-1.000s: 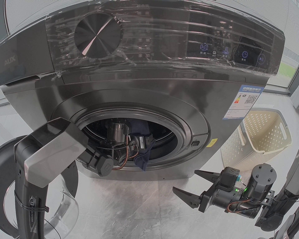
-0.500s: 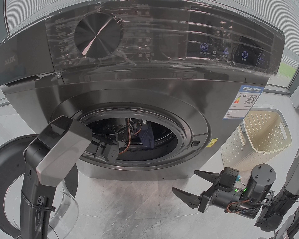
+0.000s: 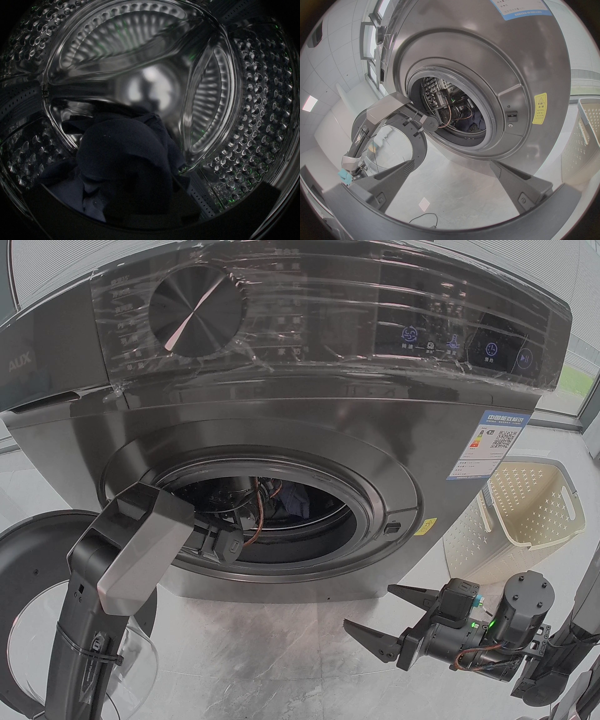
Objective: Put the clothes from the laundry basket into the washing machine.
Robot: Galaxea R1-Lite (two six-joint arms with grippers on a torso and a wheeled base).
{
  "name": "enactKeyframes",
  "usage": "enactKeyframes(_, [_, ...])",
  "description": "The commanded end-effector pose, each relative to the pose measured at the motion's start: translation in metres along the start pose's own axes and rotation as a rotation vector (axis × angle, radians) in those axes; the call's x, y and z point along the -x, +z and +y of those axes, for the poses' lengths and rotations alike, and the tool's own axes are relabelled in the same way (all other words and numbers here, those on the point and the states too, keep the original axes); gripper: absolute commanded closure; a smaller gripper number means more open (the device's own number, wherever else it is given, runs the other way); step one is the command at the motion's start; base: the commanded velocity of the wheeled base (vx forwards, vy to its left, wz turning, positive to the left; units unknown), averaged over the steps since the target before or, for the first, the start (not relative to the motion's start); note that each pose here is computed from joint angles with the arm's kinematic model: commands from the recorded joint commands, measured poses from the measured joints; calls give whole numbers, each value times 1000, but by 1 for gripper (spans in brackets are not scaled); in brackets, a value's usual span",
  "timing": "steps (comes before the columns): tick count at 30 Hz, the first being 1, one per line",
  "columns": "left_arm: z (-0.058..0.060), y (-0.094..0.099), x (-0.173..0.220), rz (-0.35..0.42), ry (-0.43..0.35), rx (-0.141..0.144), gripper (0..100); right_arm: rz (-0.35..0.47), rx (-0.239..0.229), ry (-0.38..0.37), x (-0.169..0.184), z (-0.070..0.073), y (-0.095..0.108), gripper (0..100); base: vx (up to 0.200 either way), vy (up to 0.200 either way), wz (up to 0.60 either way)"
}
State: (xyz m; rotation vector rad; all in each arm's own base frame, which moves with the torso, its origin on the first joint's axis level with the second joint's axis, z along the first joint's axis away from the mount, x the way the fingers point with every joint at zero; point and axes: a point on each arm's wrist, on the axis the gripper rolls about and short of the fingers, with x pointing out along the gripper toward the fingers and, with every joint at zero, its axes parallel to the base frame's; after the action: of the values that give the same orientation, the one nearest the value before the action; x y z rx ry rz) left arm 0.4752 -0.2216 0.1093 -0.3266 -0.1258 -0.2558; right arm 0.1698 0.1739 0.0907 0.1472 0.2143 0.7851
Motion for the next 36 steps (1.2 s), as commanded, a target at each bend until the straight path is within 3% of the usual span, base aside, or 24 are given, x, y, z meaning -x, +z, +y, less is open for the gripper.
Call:
enactKeyframes(1, [3,4,0,-4,5,0,100,-3,1,7,0,2,0,0,0,0,0])
enactKeyframes(20, [-3,7,-3,-9,-6,4,100,-2,-1,0,-1,0,0,0,0,0,0])
enactKeyframes(21, [-4,5,-2,0,-5,2,0,-2,-1,0,-1,0,0,0,0,0,0])
enactKeyframes(24, [-4,1,0,20,-4,0,0,-3,-1,-1,-1,-1,1,0,0,0,0])
enactKeyframes(27, [-20,-8,19,107,-24,-10,0,-2,-1,0,-1,0,0,0,0,0,0])
enactKeyframes(30, [-28,-13,39,194,-45,-31,0,1,-1,-1,-1,-1,0,0,0,0,0])
enactKeyframes(35, [-24,-14,60,262,-42,-126,0,6,1,6,-1,1,-1,0,0,0,0])
enactKeyframes(36, [-24,-12,63,266,-44,-135,0,7,0,6,0,1,-2,0,0,0,0])
